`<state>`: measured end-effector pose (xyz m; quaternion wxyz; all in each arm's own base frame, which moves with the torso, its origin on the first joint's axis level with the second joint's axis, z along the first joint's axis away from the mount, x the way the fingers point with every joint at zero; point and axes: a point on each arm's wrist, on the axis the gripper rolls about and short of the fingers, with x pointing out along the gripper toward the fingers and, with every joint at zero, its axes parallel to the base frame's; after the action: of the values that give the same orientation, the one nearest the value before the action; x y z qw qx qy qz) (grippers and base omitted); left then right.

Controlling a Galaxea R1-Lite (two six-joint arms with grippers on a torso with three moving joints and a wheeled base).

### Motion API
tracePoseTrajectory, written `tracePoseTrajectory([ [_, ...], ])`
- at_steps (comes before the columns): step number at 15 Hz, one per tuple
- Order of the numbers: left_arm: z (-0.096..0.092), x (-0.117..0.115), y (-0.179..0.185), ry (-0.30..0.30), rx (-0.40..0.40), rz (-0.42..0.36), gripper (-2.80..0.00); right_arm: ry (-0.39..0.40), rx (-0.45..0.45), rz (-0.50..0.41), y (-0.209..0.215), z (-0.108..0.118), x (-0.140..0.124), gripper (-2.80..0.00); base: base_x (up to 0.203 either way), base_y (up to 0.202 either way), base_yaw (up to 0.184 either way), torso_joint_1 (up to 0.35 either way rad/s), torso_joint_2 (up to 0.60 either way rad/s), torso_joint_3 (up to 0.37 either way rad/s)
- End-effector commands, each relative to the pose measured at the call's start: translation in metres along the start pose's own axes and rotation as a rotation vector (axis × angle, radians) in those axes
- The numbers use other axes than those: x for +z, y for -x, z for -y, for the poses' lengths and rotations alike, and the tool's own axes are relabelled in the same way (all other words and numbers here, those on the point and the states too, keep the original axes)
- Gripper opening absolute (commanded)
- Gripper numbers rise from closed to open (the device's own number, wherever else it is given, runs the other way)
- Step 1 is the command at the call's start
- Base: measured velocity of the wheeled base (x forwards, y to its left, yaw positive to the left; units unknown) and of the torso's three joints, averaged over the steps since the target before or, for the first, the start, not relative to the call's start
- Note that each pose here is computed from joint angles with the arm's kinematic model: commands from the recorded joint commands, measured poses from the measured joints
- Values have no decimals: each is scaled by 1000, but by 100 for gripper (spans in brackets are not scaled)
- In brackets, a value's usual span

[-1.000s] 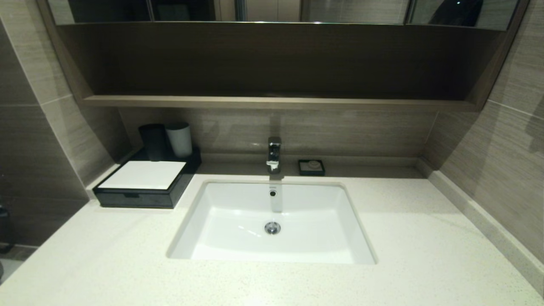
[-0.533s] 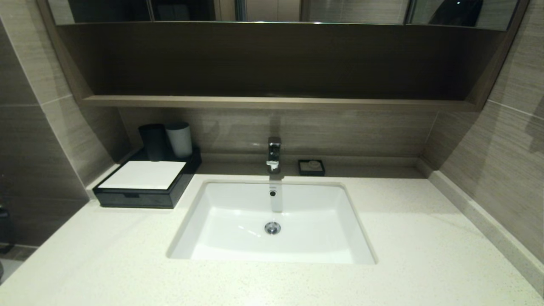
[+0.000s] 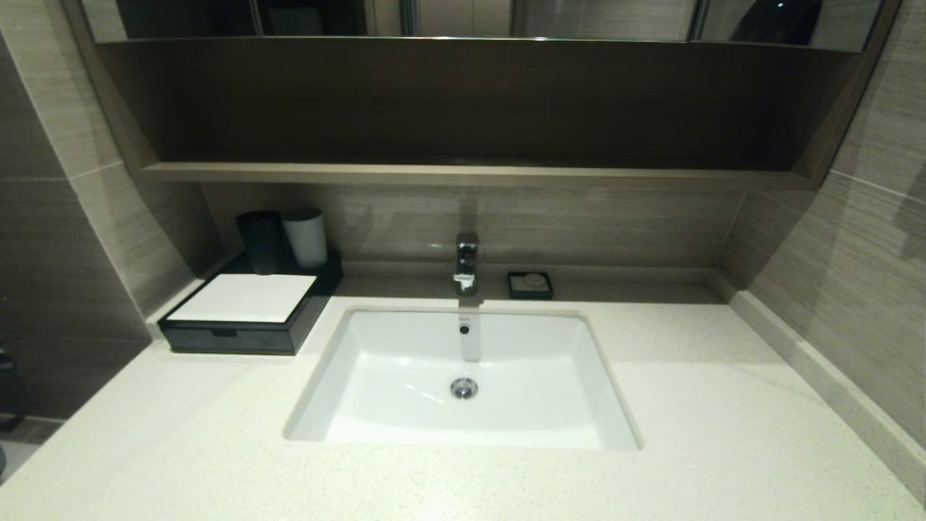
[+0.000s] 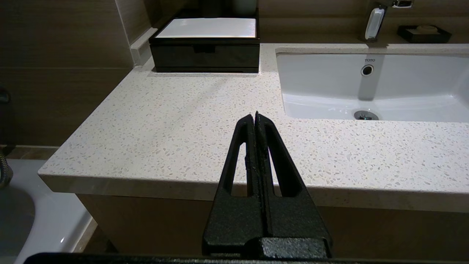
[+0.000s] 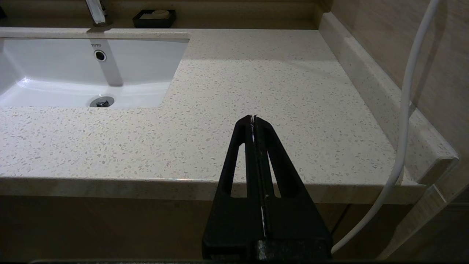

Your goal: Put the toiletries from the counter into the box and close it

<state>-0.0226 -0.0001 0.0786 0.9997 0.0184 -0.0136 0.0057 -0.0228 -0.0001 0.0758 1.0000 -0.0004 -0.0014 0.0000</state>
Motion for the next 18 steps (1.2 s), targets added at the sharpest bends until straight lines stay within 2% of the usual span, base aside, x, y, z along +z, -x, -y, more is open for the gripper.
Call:
tracePoseTrajectory([
  [1,0,-6,-1,0,-1,-20,-280,1,0,0,0,0,0,-280,0,0,0,0,0,0],
  [18,0,-6,-1,0,-1,-20,-280,-1,0,0,0,0,0,-280,0,0,0,0,0,0],
])
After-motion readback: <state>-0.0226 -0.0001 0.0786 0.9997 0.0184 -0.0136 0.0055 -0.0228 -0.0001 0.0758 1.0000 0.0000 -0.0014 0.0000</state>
